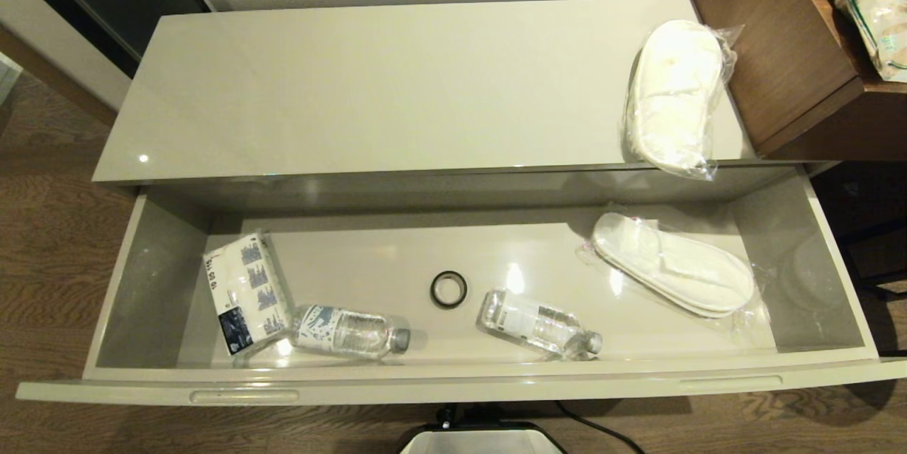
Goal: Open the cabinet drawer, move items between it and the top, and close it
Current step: Take out the mineral water from the drawer
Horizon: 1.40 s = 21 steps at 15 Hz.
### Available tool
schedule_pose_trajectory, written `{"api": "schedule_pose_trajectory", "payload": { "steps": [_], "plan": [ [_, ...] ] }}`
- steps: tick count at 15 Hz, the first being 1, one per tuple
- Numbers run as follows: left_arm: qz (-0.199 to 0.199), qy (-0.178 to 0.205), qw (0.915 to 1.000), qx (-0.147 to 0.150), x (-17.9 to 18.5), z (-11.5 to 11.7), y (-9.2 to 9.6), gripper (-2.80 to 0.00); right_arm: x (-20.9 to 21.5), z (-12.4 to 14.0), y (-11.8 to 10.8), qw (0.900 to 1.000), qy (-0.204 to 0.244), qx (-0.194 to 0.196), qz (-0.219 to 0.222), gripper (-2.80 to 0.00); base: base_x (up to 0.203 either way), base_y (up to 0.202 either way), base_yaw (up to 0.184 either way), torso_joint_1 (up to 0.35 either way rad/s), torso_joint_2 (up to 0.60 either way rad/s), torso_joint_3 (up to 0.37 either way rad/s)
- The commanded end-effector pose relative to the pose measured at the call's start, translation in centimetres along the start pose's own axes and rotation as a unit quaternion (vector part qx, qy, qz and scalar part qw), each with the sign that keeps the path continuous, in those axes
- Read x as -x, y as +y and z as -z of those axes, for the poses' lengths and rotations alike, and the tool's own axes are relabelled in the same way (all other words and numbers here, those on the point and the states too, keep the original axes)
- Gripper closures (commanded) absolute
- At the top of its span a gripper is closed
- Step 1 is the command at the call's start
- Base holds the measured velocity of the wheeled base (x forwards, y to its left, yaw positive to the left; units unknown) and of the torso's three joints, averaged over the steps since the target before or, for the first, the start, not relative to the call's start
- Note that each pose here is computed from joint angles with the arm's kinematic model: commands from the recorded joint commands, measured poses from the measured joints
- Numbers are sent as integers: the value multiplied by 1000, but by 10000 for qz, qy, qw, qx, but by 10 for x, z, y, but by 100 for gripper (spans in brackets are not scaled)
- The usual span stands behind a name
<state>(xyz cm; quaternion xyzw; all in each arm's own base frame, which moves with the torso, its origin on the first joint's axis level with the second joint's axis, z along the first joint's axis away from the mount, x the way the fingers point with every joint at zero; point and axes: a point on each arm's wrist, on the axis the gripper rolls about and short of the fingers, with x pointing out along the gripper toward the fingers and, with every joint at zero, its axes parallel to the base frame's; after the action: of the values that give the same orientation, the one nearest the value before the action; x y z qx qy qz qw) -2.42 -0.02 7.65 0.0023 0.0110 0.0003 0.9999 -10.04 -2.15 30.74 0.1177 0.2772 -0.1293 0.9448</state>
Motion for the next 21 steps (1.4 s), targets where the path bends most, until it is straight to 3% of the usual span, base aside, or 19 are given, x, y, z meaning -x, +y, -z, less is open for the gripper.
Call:
{"api": "schedule_pose_trajectory", "payload": {
  "steps": [1,5,7,8,10,11,12,14,18,20,21],
  "plan": [
    [-4,-2,10000,0,0,0,0,0,24,44,-11,9976,-294,163,-600,0,0,0,0,0,0,0],
    [3,-2,10000,0,0,0,0,0,1,92,-16,9946,214,688,-745,0,0,0,0,0,0,0],
    [-4,0,10000,0,0,0,0,0,-13,120,-20,9915,84,875,-956,0,0,0,0,0,0,0],
    [-4,-2,10000,0,0,0,0,0,-25,129,-19,9890,-364,950,-1077,0,0,0,0,0,0,0],
    [-4,-2,10000,0,0,0,0,0,-52,142,-15,9740,-1443,1178,-1288,0,0,0,0,0,0,0],
    [-4,-2,10000,0,0,0,0,0,-62,135,-10,9604,-2074,1243,-1383,0,0,0,0,0,0,0],
    [-4,1,10000,0,0,0,0,0,-74,132,-5,9530,-2366,1236,-1433,0,0,0,0,0,0,0],
    [-4,-2,10000,0,0,0,0,0,-89,120,2,9283,-3157,1086,-1639,0,0,0,0,0,0,0],
    [-4,-2,10000,0,0,0,0,0,-139,125,12,8956,-3873,1197,-1832,0,0,0,0,0,0,0],
    [-4,-2,10000,0,0,0,0,0,-151,130,13,8886,-4019,1280,-1802,0,0,0,0,0,0,0],
    [-4,4,10000,1,0,0,0,0,-158,134,13,8918,-3937,1319,-1795,0,0,0,0,0,0,0]
  ]
}}
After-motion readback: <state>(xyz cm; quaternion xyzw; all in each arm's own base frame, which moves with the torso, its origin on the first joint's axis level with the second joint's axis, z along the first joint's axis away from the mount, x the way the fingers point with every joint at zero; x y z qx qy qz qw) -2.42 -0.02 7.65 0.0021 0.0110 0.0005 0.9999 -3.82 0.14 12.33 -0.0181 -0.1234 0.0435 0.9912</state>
